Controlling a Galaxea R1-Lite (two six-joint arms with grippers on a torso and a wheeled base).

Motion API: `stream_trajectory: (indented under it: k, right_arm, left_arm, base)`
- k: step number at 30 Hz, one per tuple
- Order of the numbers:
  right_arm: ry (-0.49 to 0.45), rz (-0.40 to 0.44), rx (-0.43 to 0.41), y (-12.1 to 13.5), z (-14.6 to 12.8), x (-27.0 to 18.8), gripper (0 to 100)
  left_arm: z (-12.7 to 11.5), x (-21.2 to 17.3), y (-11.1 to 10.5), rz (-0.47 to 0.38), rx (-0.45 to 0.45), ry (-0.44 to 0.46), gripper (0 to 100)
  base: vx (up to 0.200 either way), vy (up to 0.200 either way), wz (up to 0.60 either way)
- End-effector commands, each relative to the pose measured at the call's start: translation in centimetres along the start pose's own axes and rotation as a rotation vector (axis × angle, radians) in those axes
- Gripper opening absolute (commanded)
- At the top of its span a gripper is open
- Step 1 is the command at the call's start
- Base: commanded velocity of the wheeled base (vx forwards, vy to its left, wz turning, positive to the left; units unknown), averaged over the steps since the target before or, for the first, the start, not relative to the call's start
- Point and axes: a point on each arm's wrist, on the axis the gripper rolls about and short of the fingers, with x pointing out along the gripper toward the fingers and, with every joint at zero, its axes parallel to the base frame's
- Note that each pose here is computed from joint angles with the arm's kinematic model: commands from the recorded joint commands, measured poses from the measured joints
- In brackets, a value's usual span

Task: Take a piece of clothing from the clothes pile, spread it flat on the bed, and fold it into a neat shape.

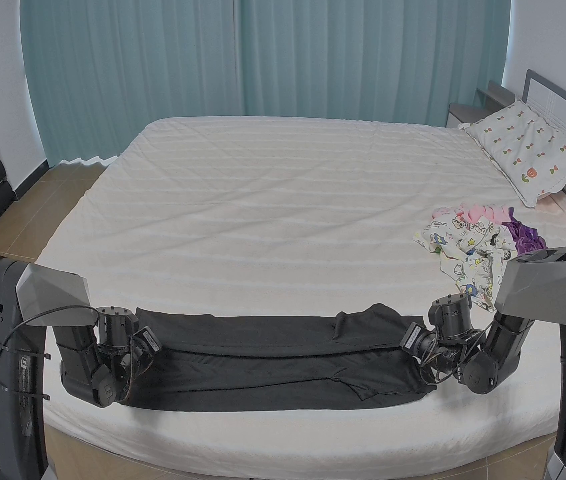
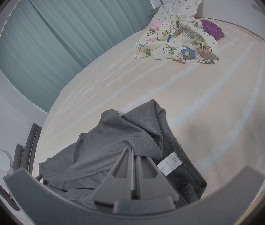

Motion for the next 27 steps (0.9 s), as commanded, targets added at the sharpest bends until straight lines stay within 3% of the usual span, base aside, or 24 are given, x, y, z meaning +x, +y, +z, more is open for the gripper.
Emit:
stream_trajectory:
  k: [1,3,4,10,20,27]
  right_arm:
    - [0.022,-0.021,-0.016,-0.8,-0.9,0.3,0]
    - [0.02,-0.019,-0.026,-0.9,-1.0,0.3,0]
    - [0.021,-0.02,-0.026,-1.0,-1.1,0.4,100]
    - [0.003,-0.012,-0.018,-0.8,-0.5,0.0,100]
    - [-0.11,0.084,0.025,1.3,3.4,-2.6,100]
    - [-0.06,0.173,0.014,3.2,2.2,-1.6,100]
  left_arm:
    - [-0.6,-0.1,0.4,0.014,0.01,0.023,0]
    - [-0.8,-0.3,0.4,0.017,0.016,0.031,0]
    - [-1.0,-0.5,0.5,0.02,0.019,0.04,100]
    - [-1.2,-1.6,0.8,0.03,0.058,0.063,100]
    - [2.6,-2.9,0.3,-0.001,0.0,-0.046,100]
    - [4.4,-2.6,0.5,-0.02,-0.067,-0.094,100]
  base:
    - [0.0,0.0,0.0]
    - [0.0,0.0,0.0]
    - [0.0,0.0,0.0]
    - [0.0,0.0,0.0]
    - [0.0,0.0,0.0]
    - [0.0,0.0,0.0]
